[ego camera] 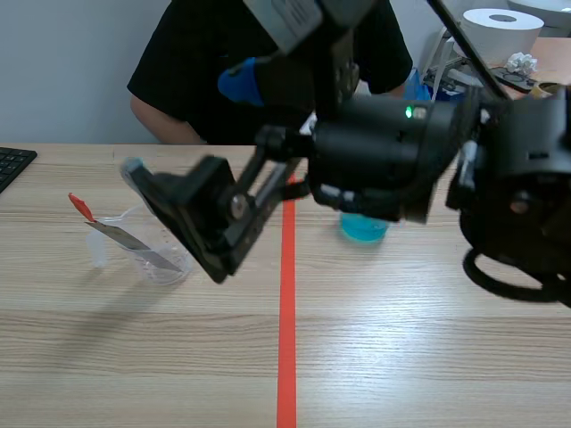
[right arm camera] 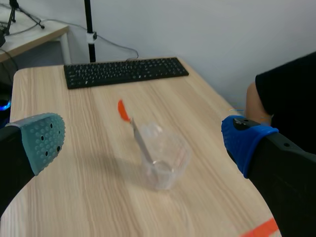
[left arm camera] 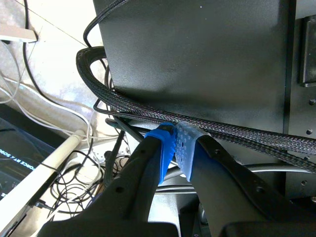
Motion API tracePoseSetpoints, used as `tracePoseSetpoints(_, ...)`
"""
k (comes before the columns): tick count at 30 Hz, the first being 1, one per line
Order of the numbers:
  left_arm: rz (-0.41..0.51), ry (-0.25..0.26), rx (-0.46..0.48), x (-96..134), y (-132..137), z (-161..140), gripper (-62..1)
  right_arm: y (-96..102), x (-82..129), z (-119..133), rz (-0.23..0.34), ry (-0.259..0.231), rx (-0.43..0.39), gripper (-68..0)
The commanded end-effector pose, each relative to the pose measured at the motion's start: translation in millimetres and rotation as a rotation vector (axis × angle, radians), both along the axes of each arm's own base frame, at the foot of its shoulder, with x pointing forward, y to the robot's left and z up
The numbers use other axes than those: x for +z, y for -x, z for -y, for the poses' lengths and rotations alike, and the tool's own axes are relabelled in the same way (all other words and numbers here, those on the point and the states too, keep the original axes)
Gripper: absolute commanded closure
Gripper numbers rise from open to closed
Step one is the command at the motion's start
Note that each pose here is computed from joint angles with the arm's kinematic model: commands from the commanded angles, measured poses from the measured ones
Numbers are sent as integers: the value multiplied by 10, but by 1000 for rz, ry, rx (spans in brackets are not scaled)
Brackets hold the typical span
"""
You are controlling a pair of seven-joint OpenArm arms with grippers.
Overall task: Do the redox reaction experiment.
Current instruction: 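Lift the metal plate out of the left beaker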
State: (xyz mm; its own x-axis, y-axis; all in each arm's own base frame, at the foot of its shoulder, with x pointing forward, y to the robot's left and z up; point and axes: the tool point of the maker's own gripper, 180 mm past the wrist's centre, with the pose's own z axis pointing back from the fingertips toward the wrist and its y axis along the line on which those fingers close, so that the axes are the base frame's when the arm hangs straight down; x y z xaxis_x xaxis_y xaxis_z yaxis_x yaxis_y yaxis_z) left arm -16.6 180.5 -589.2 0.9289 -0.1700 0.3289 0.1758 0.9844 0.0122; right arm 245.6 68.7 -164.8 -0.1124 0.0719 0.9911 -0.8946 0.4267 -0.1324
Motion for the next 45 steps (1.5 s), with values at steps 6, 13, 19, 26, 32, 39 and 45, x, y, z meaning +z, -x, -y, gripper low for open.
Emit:
tracePoseSetpoints(6, 11, 1, 2, 11, -19, -6, -42, 146, -303, 198, -30, 60, -20, -679)
tracePoseSetpoints(13, 11, 1, 2, 11, -19, -6, -42, 26, -565, 193, -59, 60, -65, -679)
tracePoseSetpoints(19, 11, 1, 2, 11, -19, -6, -42, -38, -618, 15, -27, -20, -46, -679)
tracePoseSetpoints(26, 11, 1, 2, 11, -19, -6, -42, -120, -645, -308, 10, -61, -3, -679)
tracePoseSetpoints(32, 11, 1, 2, 12, -20, -5, -42, -202, -702, -643, 46, -54, 29, -679)
tracePoseSetpoints(39, 11, 1, 2, 11, -19, -6, -42, -329, -709, -967, 86, -40, 36, -679)
tracePoseSetpoints(45, 11, 1, 2, 11, -19, -6, -42, -488, -627, -1152, 119, -43, 11, -679)
